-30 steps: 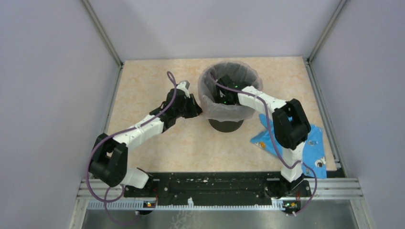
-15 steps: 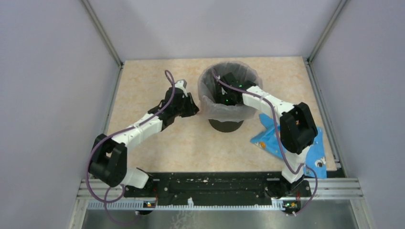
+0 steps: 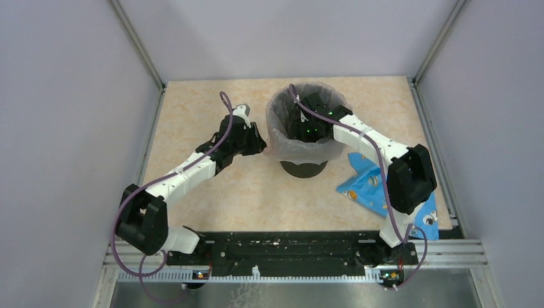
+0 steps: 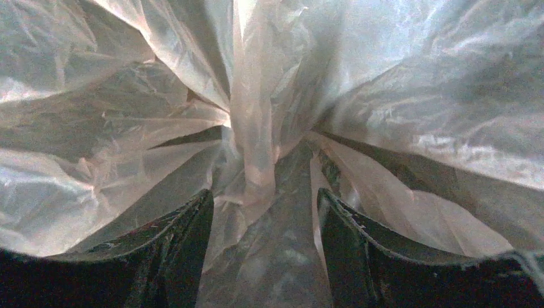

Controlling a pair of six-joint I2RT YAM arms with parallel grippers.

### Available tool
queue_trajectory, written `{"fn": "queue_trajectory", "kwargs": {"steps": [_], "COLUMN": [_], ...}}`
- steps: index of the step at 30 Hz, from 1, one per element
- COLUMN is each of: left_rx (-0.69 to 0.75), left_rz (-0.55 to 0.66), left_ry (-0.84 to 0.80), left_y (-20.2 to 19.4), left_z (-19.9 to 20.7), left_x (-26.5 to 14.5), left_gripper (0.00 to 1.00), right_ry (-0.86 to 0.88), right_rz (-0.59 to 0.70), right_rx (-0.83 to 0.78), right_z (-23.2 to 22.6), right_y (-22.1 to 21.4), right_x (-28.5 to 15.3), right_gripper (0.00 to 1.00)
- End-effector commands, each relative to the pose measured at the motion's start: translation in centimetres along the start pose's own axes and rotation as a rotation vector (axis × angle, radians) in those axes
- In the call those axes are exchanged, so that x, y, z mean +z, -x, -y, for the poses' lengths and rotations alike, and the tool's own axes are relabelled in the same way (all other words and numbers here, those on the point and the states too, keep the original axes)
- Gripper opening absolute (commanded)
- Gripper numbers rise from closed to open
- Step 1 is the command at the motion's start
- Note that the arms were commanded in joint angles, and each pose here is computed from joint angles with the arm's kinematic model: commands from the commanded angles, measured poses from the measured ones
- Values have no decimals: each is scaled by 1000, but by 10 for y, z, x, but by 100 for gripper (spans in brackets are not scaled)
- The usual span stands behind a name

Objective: Put the trash bags into the trash bin

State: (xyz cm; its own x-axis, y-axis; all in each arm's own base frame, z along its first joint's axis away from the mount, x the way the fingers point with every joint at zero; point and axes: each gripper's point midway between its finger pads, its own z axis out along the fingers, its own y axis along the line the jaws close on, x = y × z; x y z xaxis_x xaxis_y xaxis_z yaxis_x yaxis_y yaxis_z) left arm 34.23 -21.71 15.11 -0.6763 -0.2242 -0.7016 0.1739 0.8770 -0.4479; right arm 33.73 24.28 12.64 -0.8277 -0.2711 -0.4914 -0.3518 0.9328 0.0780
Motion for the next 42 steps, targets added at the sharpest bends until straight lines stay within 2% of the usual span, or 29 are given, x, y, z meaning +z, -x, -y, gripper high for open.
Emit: {"fn": "queue_trajectory", "kwargs": {"steps": [1, 7, 15, 25, 34, 39, 42], "left_rx": [17, 38, 81, 108, 123, 132, 152], "left_rz": [83, 102, 199, 272, 309, 336, 346], "left_ry": [-33, -30, 1, -43, -136, -226, -283], "left_y": [30, 39, 70, 102, 111, 118, 124], "left_z": [14, 16, 19, 40, 60, 78, 92], "left_x": [-12, -19, -40, -73, -102, -120, -126], "left_gripper": [41, 43, 48, 53, 63, 67, 74], "right_ry": [10, 43, 90, 12, -61, -110, -121], "right_rz": [91, 148, 285, 453, 582, 604, 582], "right_rx": [25, 27, 33, 64, 135, 185, 230], "right_z": [0, -7, -15, 7, 35, 51, 67], "right_y": [24, 40, 70, 86, 71, 56, 53], "right_x": [-32, -55, -110, -186, -233, -229, -218], "right_gripper": [61, 61, 61, 64, 76, 87, 89]}}
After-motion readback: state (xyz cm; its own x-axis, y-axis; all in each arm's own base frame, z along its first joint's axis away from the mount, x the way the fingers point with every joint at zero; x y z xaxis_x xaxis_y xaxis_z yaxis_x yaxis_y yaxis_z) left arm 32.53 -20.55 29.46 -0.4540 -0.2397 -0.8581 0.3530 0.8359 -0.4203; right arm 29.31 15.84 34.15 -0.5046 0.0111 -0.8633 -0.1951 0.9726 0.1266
